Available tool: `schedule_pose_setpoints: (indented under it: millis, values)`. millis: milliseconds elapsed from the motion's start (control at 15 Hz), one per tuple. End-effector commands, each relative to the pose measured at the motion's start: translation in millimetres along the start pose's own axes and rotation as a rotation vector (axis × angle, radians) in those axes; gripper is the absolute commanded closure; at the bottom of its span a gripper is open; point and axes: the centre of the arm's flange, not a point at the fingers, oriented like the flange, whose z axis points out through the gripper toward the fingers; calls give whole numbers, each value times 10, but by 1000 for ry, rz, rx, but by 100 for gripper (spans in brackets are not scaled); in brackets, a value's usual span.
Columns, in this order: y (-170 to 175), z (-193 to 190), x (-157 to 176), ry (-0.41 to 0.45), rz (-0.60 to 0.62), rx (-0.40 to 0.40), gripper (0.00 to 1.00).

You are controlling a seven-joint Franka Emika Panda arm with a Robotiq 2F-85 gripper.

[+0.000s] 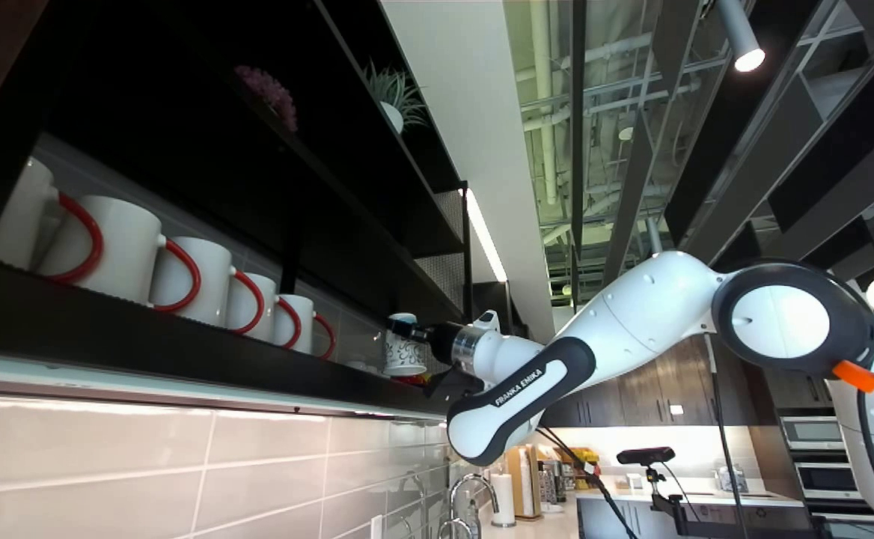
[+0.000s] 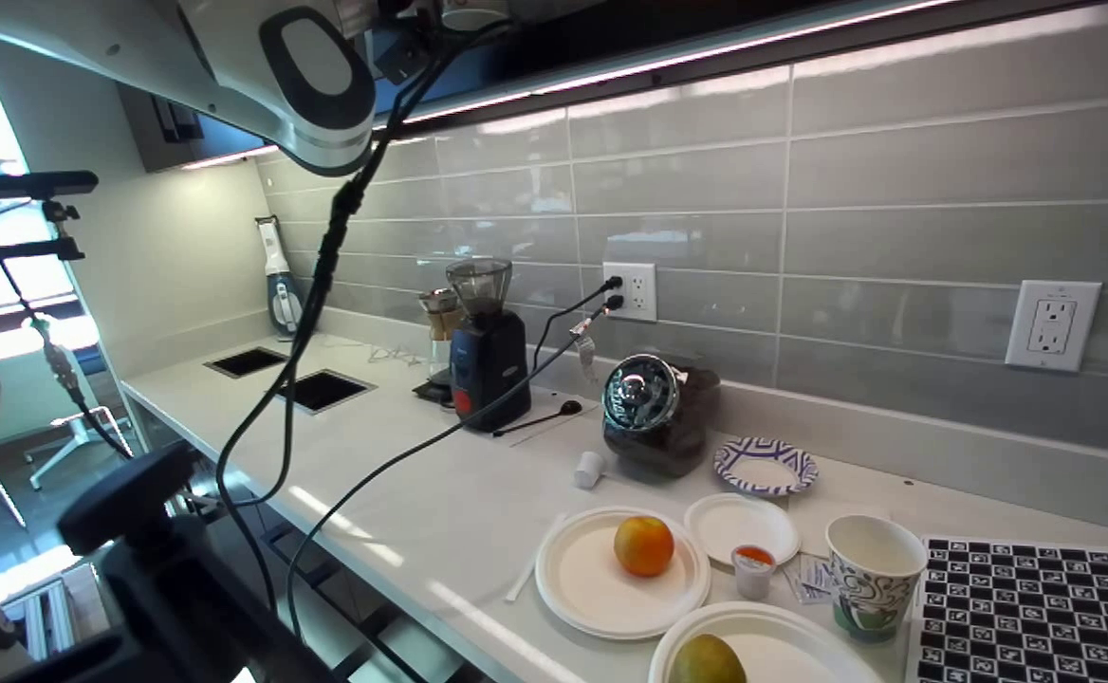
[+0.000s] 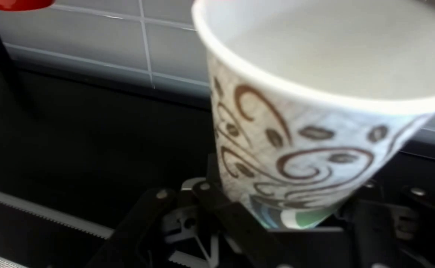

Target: Turn the cup upside down, then place it on the shelf

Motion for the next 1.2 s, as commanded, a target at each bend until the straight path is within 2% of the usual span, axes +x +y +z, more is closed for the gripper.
schedule_pose_setpoints:
  millis: [0,467,1133]
  values:
    - [-39,259,-124,31,-7,44,60]
    - [-102,372,-237,95,-20,63,60]
    - [-118,634,-413,96,36,67,60]
